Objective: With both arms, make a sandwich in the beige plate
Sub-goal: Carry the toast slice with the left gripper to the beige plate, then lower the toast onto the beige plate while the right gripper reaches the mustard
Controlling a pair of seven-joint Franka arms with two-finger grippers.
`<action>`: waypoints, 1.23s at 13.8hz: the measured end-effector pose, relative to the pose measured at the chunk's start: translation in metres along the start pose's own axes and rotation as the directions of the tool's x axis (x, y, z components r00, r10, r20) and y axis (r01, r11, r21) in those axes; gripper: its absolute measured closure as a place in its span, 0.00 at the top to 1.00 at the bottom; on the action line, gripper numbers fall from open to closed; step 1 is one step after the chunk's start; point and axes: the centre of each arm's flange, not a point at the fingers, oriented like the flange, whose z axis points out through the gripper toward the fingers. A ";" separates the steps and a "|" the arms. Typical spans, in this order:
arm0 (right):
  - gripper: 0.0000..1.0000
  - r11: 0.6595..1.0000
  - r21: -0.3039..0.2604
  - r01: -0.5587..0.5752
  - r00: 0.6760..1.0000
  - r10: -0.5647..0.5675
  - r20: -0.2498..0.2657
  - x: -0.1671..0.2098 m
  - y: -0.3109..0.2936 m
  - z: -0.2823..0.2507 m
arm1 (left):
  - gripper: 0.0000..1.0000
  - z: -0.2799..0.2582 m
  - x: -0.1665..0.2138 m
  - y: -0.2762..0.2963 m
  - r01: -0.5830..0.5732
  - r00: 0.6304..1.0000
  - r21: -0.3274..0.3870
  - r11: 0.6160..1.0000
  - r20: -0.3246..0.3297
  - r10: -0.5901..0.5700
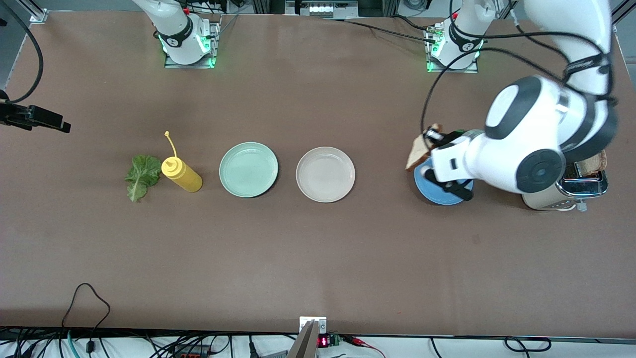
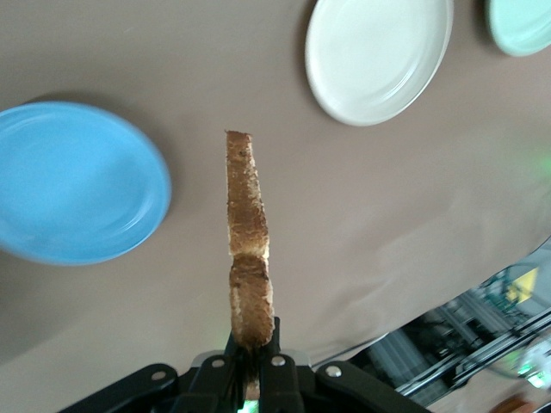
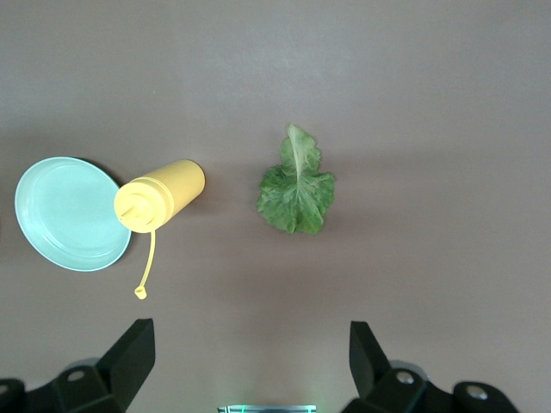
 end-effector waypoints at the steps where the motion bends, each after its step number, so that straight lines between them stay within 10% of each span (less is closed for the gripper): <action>1: 1.00 1.000 0.000 0.000 1.000 0.000 0.007 0.003 0.000 0.005 | 0.08 0.010 0.012 0.010 0.022 1.000 -0.040 0.999 -0.016 -0.023; 8: 1.00 1.000 0.001 -0.006 0.995 0.006 0.096 0.029 0.004 0.056 | 0.08 0.075 0.090 0.069 0.087 0.984 -0.350 0.933 -0.117 -0.136; 17: 1.00 0.970 0.054 0.238 0.969 -0.241 0.057 0.050 0.035 0.165 | 0.08 0.188 0.121 0.082 0.134 0.971 -0.462 0.877 -0.117 -0.210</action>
